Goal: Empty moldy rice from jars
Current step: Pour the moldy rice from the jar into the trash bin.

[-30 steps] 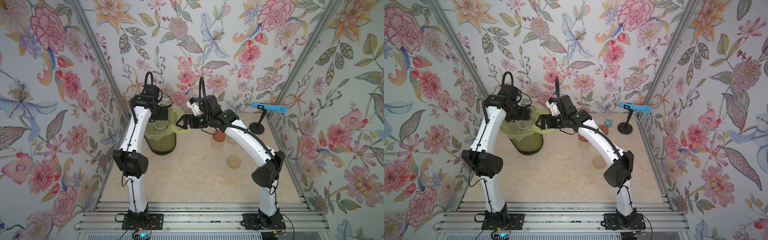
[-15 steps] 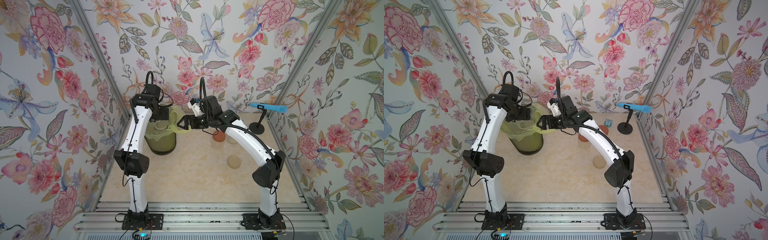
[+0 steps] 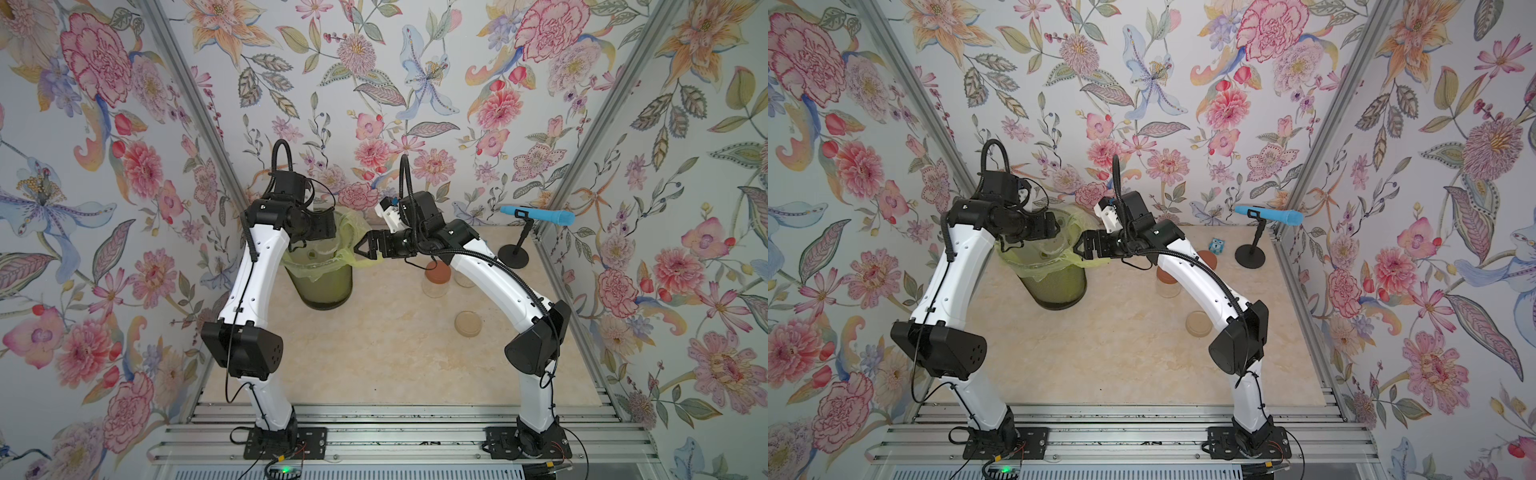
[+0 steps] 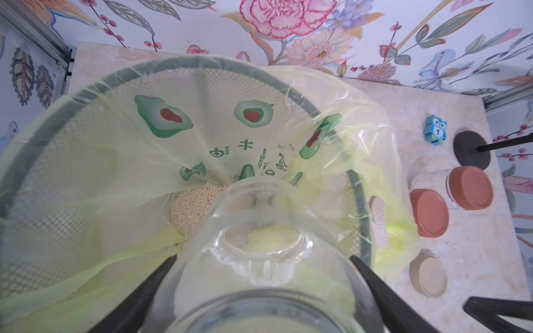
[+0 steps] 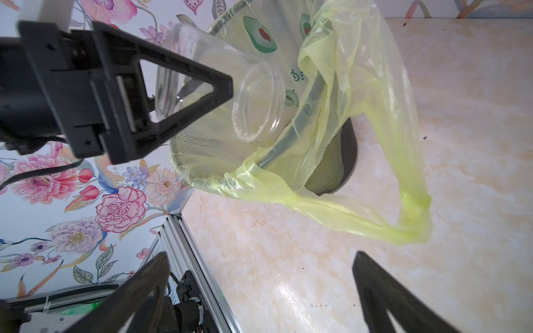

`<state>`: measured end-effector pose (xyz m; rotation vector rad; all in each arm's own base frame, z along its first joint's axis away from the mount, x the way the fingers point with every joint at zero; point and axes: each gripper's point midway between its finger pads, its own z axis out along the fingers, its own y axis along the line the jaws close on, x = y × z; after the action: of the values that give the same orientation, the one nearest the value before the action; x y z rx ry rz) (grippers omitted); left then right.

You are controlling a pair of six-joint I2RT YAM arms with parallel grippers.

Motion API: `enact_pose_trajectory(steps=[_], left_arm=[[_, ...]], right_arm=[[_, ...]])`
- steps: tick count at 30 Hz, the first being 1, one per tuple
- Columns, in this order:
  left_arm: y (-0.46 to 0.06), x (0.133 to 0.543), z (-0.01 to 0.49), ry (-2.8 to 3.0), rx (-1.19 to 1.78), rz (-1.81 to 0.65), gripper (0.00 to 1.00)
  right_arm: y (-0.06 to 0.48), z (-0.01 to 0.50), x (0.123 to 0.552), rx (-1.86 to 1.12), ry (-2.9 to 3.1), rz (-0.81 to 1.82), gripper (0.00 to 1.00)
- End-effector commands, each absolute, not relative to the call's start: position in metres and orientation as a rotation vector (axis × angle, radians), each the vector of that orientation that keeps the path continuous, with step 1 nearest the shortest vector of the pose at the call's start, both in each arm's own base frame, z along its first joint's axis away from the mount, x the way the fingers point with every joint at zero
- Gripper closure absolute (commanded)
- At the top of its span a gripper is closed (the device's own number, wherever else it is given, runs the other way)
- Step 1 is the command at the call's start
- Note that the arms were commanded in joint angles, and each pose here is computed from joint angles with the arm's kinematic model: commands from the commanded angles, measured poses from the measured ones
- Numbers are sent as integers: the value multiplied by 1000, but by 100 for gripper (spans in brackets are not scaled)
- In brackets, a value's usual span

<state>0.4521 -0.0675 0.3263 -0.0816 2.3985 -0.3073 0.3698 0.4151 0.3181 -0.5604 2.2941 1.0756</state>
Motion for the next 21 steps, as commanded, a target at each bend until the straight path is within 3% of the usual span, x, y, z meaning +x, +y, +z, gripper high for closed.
enact_pose_trajectory(steps=[1,7,12,17,21], left_arm=[[-64,455,376,2203,-91,-424,100],[-62,451,409,2040,-48,-558,100],[-52,434,445,1732,-75,-814,100],[-25,407,454,1420,-182,-1123,100],[-22,410,441,1440,-199,-1172,100]], right_arm=[[414,323,363,-559,2297,1102,0],[418,320,363,-555,2309,1112,0],[421,319,362,-556,2312,1120,0],[421,319,362,-555,2312,1120,0],[423,318,362,-557,2312,1122,0]])
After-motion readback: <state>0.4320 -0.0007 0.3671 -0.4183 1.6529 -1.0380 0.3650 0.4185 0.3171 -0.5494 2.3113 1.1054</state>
